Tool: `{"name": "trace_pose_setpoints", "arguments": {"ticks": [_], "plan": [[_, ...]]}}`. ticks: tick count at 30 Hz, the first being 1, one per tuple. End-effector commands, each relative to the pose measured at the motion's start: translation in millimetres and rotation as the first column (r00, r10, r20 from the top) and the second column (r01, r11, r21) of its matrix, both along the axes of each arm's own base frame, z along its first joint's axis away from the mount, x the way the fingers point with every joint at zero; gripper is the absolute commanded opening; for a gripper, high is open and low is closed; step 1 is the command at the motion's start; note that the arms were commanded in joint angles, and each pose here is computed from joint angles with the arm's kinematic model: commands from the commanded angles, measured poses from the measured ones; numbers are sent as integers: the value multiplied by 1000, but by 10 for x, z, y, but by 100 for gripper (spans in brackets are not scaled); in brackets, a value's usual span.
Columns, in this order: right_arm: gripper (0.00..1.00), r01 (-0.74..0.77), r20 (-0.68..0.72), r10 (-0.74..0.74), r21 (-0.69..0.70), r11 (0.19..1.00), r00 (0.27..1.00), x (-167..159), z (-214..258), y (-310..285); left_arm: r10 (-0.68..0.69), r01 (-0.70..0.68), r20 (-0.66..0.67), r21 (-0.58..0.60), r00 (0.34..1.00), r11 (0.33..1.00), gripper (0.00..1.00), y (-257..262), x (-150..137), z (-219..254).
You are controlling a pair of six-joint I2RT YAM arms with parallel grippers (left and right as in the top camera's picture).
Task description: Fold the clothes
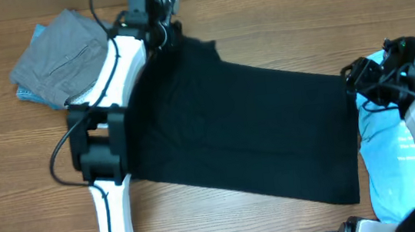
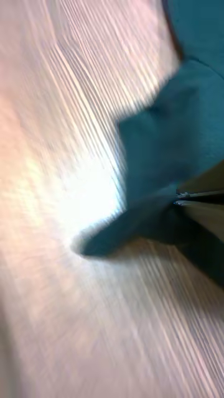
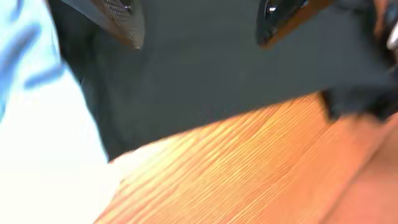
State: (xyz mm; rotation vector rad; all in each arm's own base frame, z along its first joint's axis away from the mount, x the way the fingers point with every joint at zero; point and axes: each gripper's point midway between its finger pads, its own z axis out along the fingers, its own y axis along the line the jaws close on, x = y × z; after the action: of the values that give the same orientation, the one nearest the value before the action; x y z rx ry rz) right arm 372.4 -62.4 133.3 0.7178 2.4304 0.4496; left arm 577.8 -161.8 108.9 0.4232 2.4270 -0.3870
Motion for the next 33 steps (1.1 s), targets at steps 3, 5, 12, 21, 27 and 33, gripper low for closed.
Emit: {"name": "trace_pose_setpoints", "arguments": {"ticks": [3, 5, 12, 21, 27, 33], "plan": [[59, 98, -19, -99, -13, 995, 995, 287, -324, -192, 1, 0, 42, -27, 999, 1000, 4, 21, -77, 497], [59, 122, -17, -122, 4, 993, 992, 375, -430, -218, 3, -3, 13, -19, 1000, 1000, 4, 38, -133, 456], [59, 149, -90, -153, -48, 988, 984, 436, -912, -351, 29, -27, -40, 30, 999, 999, 4, 135, -223, 349], [58, 123, -115, -131, -76, 989, 985, 467, -1156, -372, 90, -81, -76, 119, 993, 990, 4, 327, -286, 248], [56, 66, -105, -68, -22, 998, 992, 520, -1163, -154, 108, -96, -75, 142, 991, 985, 4, 374, -286, 236], [55, 52, -110, -55, -35, 998, 992, 579, -1310, -97, 144, -126, -81, 196, 986, 972, 4, 486, -307, 200]]}}
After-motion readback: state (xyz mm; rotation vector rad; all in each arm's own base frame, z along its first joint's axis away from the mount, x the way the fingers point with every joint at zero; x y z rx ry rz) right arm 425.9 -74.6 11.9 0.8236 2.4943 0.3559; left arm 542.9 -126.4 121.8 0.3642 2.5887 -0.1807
